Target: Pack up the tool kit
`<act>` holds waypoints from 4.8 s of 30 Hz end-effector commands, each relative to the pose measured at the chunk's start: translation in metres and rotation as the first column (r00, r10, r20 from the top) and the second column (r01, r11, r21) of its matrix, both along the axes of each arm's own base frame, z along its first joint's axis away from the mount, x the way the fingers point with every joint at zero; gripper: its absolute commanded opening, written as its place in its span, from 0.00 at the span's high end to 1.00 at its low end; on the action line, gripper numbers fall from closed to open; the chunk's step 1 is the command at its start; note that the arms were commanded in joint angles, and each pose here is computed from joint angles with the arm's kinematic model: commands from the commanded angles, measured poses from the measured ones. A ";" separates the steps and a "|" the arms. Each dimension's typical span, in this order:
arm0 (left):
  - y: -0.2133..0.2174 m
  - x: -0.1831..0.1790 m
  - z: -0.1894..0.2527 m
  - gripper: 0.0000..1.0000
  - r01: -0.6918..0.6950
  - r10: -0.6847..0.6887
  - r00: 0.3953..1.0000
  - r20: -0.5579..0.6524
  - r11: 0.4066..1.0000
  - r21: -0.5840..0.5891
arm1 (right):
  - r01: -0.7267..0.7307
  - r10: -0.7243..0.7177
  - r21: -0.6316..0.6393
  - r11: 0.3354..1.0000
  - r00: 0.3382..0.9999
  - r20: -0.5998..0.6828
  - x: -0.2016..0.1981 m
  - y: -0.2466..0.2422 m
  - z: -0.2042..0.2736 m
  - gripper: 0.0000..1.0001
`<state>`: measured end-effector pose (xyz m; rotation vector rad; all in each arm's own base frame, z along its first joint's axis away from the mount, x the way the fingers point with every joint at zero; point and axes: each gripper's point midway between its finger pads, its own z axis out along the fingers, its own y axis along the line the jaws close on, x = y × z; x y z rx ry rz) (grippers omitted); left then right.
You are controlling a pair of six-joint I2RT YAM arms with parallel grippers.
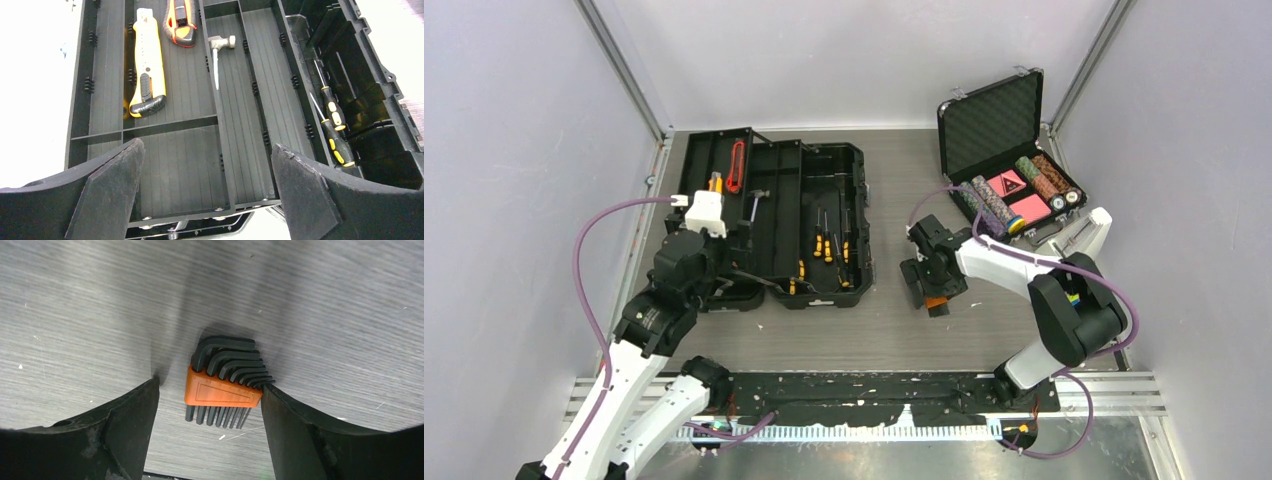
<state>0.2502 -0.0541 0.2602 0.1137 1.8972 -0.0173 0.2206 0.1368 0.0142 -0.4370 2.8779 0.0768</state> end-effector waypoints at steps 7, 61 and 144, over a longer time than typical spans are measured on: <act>0.005 0.007 0.010 0.02 -0.030 0.031 0.998 0.054 0.999 -0.010 | 0.042 -0.040 -0.034 0.999 0.998 0.047 0.000 0.003 0.009 0.24; -0.334 0.009 -0.008 0.13 0.478 -0.709 0.676 -0.201 0.629 -0.613 | -0.311 -0.181 0.480 0.820 0.655 0.733 0.021 0.044 0.195 0.60; 0.049 0.000 0.002 1.00 -0.275 0.445 0.892 0.076 0.668 -0.692 | -0.308 -0.266 0.520 0.796 0.594 0.759 0.026 0.040 0.216 0.00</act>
